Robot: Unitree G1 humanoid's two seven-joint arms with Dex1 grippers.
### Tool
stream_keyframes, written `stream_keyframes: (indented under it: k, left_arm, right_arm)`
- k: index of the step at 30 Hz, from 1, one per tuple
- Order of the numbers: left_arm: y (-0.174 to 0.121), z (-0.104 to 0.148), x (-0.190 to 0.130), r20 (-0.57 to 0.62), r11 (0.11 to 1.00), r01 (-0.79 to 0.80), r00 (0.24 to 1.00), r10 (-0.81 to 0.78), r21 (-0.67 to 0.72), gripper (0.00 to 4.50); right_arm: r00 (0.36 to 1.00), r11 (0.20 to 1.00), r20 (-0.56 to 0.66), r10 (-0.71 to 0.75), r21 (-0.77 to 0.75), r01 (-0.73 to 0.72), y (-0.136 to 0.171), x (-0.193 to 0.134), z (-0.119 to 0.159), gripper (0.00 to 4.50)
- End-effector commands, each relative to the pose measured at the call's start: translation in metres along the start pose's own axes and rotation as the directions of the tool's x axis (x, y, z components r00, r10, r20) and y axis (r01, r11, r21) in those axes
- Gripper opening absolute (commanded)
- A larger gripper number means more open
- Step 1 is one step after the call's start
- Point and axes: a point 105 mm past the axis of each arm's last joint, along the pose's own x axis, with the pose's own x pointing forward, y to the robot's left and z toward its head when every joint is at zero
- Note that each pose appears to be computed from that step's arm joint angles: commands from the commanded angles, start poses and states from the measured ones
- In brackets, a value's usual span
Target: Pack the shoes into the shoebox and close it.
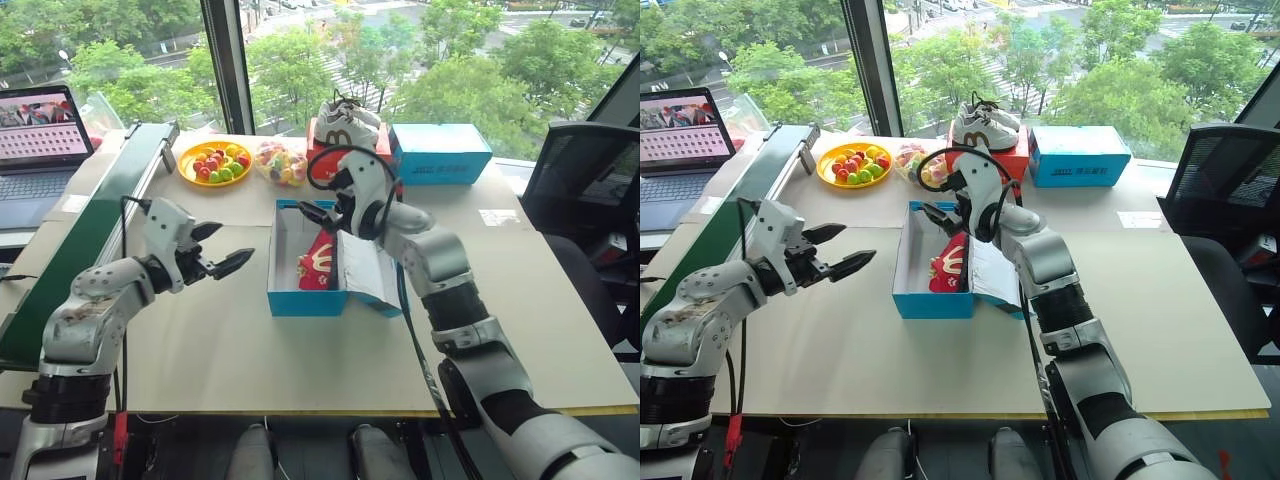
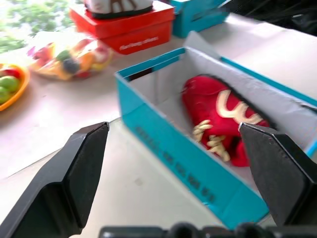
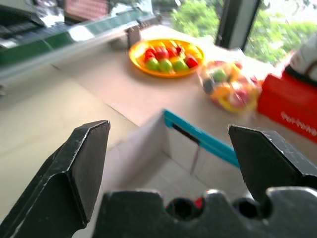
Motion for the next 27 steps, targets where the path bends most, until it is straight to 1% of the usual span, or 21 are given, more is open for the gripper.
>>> stream_keyframes:
  k: [1,5,6,7,9,11,12,14,17,19,25,27]
  left_arm:
    - [0.03,0.009,-0.013,0.072,0.98,-0.199,0.978,0.197,0.016,4.5]
    - [0.05,0.002,-0.028,0.082,0.94,-0.341,0.938,0.338,0.026,4.5]
    - [0.055,0.003,-0.031,0.093,0.928,-0.371,0.926,0.367,0.026,4.5]
    - [0.061,0.006,-0.036,0.115,0.913,-0.408,0.908,0.403,0.024,4.5]
    - [0.068,0.01,-0.04,0.141,0.896,-0.444,0.888,0.437,0.017,4.5]
    - [0.08,0.006,-0.051,0.131,0.865,-0.502,0.859,0.495,0.025,4.5]
    - [0.086,0.002,-0.056,0.118,0.852,-0.524,0.845,0.521,-0.009,4.5]
    - [0.09,-0.004,-0.061,0.11,0.844,-0.535,0.838,0.535,-0.035,4.5]
    - [0.091,-0.013,-0.065,0.099,0.839,-0.545,0.835,0.542,0.006,4.5]
    - [0.094,-0.017,-0.066,0.09,0.832,-0.555,0.828,0.553,0.002,4.5]
    - [0.1,-0.021,-0.064,0.086,0.821,-0.57,0.817,0.57,-0.024,4.5]
    - [0.1,-0.022,-0.062,0.082,0.827,-0.562,0.824,0.561,-0.017,4.5]
  right_arm:
    - [0.996,0.996,0.057,0.065,-0.056,-0.062,0.009,-0.004,0.016,4.45]
    - [0.992,0.994,0.088,0.092,-0.06,-0.087,0.013,0.001,0.015,4.45]
    - [0.993,0.995,0.086,0.078,-0.073,-0.072,0.012,0.004,0.013,4.45]
    - [0.998,0.99,0.066,0.003,-0.144,0.007,0.002,0.008,0.007,4.45]
    - [0.996,0.967,0.047,-0.08,-0.239,0.089,-0.008,0.013,0.001,4.45]
    - [0.996,0.963,0.039,-0.075,-0.257,0.083,-0.007,0.017,-0.007,4.45]
    - [0.997,0.964,0.047,-0.068,-0.254,0.077,-0.005,0.019,-0.01,4.45]
    - [0.997,0.965,0.061,-0.055,-0.253,0.069,-0.002,0.023,-0.012,4.45]
    - [0.995,0.969,0.089,-0.035,-0.241,0.055,0.003,0.029,-0.012,4.45]
    - [0.995,0.97,0.094,-0.028,-0.239,0.05,0.005,0.032,-0.013,4.45]
    - [0.995,0.968,0.097,-0.019,-0.246,0.043,0.008,0.038,-0.013,4.45]
    - [0.994,0.968,0.103,-0.021,-0.247,0.046,0.008,0.038,-0.012,4.45]
